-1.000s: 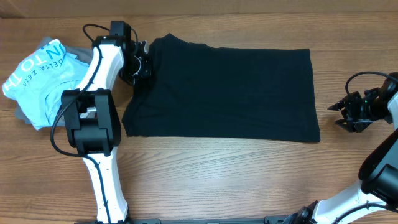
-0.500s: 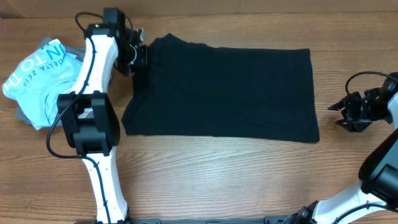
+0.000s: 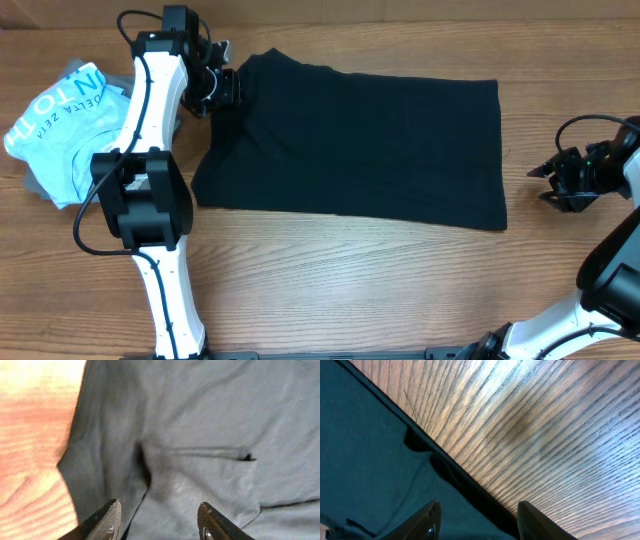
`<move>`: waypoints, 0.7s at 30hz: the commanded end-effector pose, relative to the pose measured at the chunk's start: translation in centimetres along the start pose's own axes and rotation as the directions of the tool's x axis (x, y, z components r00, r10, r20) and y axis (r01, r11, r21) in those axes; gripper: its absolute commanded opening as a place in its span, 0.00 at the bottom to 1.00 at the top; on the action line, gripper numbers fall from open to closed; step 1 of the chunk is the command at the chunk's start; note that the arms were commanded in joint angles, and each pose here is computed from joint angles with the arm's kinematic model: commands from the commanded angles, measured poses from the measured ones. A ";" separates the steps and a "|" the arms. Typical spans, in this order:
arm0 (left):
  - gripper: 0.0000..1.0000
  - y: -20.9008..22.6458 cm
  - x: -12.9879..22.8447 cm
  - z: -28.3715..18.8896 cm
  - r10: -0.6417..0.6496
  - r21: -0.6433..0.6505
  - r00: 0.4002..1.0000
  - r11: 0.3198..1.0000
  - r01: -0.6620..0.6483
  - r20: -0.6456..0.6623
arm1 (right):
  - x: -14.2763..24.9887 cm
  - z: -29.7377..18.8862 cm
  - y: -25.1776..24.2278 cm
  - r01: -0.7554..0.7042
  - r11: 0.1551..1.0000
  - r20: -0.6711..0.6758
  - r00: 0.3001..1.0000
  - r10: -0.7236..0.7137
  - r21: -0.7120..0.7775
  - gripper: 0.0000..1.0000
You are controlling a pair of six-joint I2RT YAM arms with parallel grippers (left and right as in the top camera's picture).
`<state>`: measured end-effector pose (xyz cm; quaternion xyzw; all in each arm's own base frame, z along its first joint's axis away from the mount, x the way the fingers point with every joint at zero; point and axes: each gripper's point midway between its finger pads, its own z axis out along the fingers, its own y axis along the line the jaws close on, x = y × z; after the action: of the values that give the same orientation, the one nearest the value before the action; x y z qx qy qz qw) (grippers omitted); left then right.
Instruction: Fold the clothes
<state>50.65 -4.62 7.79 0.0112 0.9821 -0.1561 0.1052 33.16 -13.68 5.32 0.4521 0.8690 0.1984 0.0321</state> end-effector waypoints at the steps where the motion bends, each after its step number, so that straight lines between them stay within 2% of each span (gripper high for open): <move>1: 0.50 1.5 1.0 -0.3 -0.019 -0.040 0.999 0.999 0.018 -0.038 | -0.4 -1.2 0.5 0.021 1.000 0.039 0.999 -0.021 -0.006 0.54; 5: 0.45 2.1 3.2 -1.3 -0.085 -0.005 0.989 0.996 0.085 -0.123 | 0.3 -0.5 -0.2 0.010 1.000 0.015 1.000 -0.010 0.010 0.59; 11: 0.43 1.2 7.4 -2.3 -0.088 0.040 0.952 0.994 0.104 -0.293 | 3.0 2.9 -1.7 0.024 0.999 -0.046 0.999 -0.022 0.046 0.53; 15: 0.39 0.0 9.5 -2.2 -0.058 0.051 0.923 0.995 0.083 -0.380 | 3.9 4.2 2.1 0.223 0.961 -0.042 0.972 -0.232 -0.164 0.50; 19: 0.36 -1.0 11.3 -0.8 -0.032 0.055 0.898 0.997 0.063 -0.439 | 2.4 4.5 4.3 0.320 0.929 0.054 0.947 -0.315 -0.186 0.49; 21: 0.34 -1.3 12.6 0.2 -0.030 0.055 0.878 0.996 0.064 -0.478 | 2.0 4.7 5.2 0.358 0.914 0.090 0.934 -0.347 -0.190 0.43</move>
<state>39.78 -4.81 6.48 0.0084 0.9776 -0.1752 -0.1160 35.94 -8.89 1.71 0.3242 0.9063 0.2493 0.1064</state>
